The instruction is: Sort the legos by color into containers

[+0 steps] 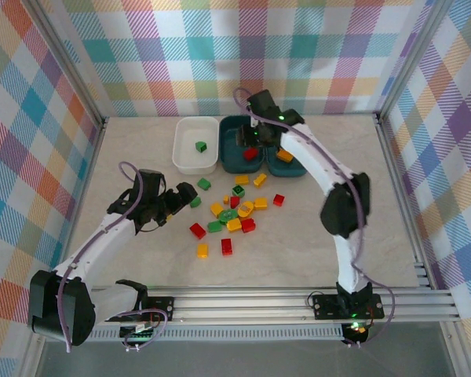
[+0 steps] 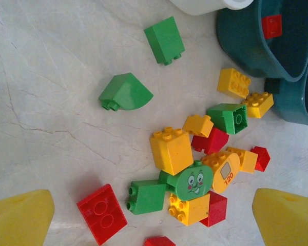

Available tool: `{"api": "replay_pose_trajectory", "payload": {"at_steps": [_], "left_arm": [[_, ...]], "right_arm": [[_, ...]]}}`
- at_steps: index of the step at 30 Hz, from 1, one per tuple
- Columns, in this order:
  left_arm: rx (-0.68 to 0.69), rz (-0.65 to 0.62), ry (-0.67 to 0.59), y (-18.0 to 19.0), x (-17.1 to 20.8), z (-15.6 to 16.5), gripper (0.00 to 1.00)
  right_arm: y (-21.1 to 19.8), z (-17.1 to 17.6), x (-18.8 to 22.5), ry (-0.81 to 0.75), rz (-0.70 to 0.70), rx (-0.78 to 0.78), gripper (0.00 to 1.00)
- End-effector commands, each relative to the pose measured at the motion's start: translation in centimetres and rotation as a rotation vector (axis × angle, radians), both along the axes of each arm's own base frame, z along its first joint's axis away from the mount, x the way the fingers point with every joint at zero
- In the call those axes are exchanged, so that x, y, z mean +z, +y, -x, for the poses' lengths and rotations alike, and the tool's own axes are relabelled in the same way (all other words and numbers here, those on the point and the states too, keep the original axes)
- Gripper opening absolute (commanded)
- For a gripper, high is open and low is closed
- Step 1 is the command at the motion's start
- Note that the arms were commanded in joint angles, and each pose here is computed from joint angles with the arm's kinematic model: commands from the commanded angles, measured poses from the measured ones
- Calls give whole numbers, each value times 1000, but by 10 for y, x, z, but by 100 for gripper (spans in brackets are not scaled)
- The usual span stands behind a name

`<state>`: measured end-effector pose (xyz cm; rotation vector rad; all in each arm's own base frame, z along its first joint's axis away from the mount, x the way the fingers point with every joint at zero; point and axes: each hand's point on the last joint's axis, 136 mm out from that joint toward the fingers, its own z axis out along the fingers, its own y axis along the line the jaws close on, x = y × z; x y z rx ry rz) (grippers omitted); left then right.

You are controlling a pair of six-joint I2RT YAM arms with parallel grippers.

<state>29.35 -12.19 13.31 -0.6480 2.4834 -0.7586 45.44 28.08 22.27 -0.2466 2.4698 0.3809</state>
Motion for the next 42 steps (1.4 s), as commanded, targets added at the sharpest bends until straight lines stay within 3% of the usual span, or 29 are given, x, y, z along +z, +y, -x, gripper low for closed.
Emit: {"api": "replay_pose_trajectory", "payload": {"at_steps": [1, 5, 8, 11, 16, 21, 30, 42], "left_arm": [[3, 18, -71, -10, 16, -11, 96], [101, -11, -81, 0, 10, -17, 92], [161, -6, -71, 4, -2, -20, 91], [150, 7, -4, -1, -18, -18, 95], [124, 53, 126, -16, -50, -13, 97], [77, 49, 151, -29, -57, -13, 97], [69, -3, 112, -21, -40, -11, 99], [80, -22, 99, -16, -34, -9, 100]], "right_arm": [[-6, 30, 35, -142, -104, 12, 56], [-24, 77, -11, -113, -124, 11, 59], [-49, 102, -63, 51, -45, -79, 55], [-35, 139, -105, 219, -42, 9, 50], [-27, 183, -143, 260, 78, 67, 61], [-11, 213, -164, 298, 117, 161, 66], [-6, 212, -197, 341, 294, 261, 68], [17, 190, -205, 300, 267, 266, 68]]}}
